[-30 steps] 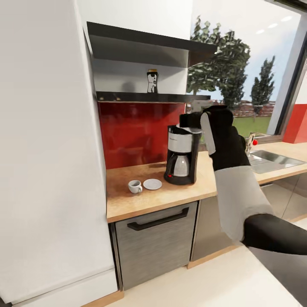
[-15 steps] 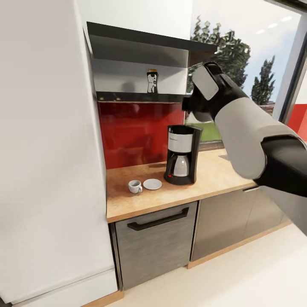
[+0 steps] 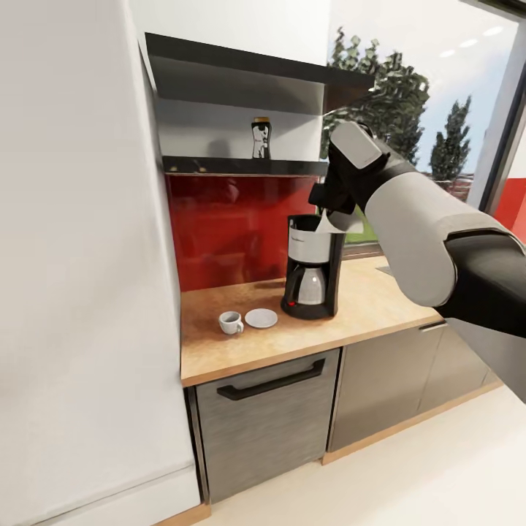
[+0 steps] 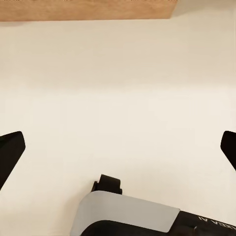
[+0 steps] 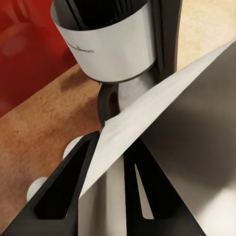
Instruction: Set up a coffee station on the kitchen countertop: keep the coffee maker on the countertop, move the bottle of coffee from the kitchen shelf to the counter next to the coffee maker, place a paper coffee filter on top of the coffee maker, put the saucer next to the coffee maker with the coffee cup on the saucer, and place the electric kettle next to the coffee maker.
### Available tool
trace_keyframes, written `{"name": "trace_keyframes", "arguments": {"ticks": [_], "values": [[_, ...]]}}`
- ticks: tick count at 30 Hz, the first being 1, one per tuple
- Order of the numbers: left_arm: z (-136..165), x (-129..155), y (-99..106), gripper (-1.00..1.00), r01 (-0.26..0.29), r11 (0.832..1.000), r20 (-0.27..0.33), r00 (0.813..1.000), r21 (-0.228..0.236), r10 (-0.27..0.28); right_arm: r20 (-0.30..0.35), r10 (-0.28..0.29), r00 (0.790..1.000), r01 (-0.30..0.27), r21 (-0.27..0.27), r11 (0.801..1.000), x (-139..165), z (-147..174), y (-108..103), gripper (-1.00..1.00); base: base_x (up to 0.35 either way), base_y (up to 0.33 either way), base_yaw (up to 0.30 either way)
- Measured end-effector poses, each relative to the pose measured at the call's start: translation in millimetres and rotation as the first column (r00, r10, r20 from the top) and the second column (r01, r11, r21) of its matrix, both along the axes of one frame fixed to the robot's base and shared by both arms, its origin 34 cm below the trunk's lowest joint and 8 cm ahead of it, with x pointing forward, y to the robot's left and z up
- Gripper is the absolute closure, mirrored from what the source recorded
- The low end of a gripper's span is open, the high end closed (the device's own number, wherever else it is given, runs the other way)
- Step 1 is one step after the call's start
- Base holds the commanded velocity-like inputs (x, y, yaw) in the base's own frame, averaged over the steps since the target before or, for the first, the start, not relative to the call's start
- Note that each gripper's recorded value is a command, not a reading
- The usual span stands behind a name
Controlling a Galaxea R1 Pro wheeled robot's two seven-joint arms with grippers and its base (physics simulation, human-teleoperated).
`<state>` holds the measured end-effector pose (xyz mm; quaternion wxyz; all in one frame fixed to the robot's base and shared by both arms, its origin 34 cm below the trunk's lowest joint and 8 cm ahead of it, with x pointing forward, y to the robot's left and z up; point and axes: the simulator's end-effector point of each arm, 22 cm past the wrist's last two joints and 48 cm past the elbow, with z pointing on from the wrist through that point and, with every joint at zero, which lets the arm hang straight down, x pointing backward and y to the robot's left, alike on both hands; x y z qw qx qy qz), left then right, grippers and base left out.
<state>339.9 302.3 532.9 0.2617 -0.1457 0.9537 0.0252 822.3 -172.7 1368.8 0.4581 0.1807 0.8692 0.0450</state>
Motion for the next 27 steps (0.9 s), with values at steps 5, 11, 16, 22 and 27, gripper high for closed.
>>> {"name": "trace_keyframes", "arguments": {"ticks": [5, 11, 16, 22, 27], "values": [[0.2, -0.1, 0.0, -1.0, 0.0, 1.0, 0.0, 1.0, 0.0, 0.0, -0.001, -0.001, 1.0, 0.001, -0.001, 1.0, -0.5, -0.2, -0.3, 1.0, 0.188, 0.0, 0.0], [0.0, 0.0, 0.0, -1.0, 0.0, 1.0, 0.0, 1.0, 0.0, 0.0, -0.004, -0.008, 1.0, 0.008, -0.007, 1.0, -0.5, -1.0, -2.1, 1.0, 0.079, 0.0, 0.0], [0.0, 0.0, 0.0, -1.0, 0.0, 1.0, 0.0, 1.0, 0.0, 0.0, -0.015, -0.04, 0.999, 0.04, -0.032, 0.999, -3.0, -2.1, -10.8, 1.0, 0.015, 0.001, 0.0], [0.1, -0.2, 0.0, -1.0, -0.001, 1.0, 0.0, 1.0, -0.001, 0.001, -0.036, -0.099, 0.994, 0.096, -0.075, 0.993, -9.4, -3.3, -26.1, 1.0, 0.149, 0.126, 0.0], [0.0, -0.1, 0.0, -1.0, 0.0, 1.0, 0.0, 1.0, 0.0, 0.0, -0.036, -0.1, 0.994, 0.097, -0.076, 0.992, -9.1, -3.8, -26.4, 1.0, 0.089, 0.078, 0.0]]}}
